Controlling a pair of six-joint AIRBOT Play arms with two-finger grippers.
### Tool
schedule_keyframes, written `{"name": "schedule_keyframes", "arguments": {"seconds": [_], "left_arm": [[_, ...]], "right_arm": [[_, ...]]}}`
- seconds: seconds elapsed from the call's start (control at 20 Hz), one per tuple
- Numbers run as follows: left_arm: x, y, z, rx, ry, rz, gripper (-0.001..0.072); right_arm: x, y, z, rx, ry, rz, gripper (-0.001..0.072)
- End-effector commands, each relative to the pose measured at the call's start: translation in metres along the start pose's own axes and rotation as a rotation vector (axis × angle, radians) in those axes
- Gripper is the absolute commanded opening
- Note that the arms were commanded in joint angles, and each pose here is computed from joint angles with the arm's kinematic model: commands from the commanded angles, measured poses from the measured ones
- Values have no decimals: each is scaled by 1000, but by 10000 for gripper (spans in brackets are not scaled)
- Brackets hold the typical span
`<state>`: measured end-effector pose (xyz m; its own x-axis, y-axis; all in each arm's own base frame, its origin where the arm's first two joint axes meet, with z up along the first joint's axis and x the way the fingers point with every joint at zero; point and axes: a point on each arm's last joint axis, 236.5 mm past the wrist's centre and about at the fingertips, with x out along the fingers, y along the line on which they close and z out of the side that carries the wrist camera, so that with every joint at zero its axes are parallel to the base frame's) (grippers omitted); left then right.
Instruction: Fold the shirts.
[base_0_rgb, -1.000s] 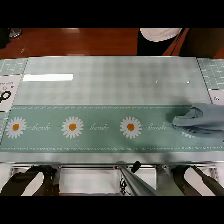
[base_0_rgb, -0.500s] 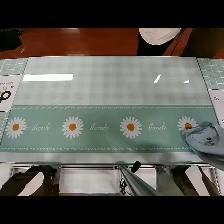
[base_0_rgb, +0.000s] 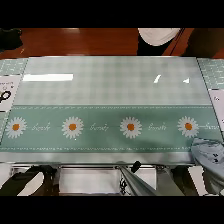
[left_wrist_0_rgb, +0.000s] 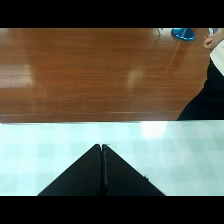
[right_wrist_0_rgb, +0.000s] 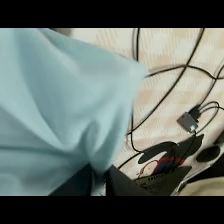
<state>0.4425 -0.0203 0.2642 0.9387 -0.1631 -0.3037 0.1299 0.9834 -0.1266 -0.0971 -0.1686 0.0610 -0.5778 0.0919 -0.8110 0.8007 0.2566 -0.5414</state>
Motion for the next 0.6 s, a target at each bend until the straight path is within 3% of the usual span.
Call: {"name": "schedule_keyframes", "arguments": {"seconds": [0.0,0.1,0.25,0.35,0.4,0.45,0.5,0.55], "left_arm": [[0,1,0,4,0,3,25],[0,3,-1,15,4,11,25],[6,5,-12,27,47,14,25],[15,6,-28,21,100,6,29],[22,7,-39,18,135,4,123],[30,8,-54,12,188,-4,321],[38,6,-71,7,259,-22,393],[44,1,-88,9,332,-44,393]], "right_arm": [[18,-19,4,-8,-6,-62,229],[17,-32,15,-80,-51,-118,478],[3,-10,53,-138,-218,-54,489],[-49,29,105,-207,-484,45,489],[-89,55,129,-252,-633,112,489],[-132,88,145,-303,-767,206,489],[-178,132,149,-376,-871,338,490],[-218,180,140,-468,-929,477,491]]}}
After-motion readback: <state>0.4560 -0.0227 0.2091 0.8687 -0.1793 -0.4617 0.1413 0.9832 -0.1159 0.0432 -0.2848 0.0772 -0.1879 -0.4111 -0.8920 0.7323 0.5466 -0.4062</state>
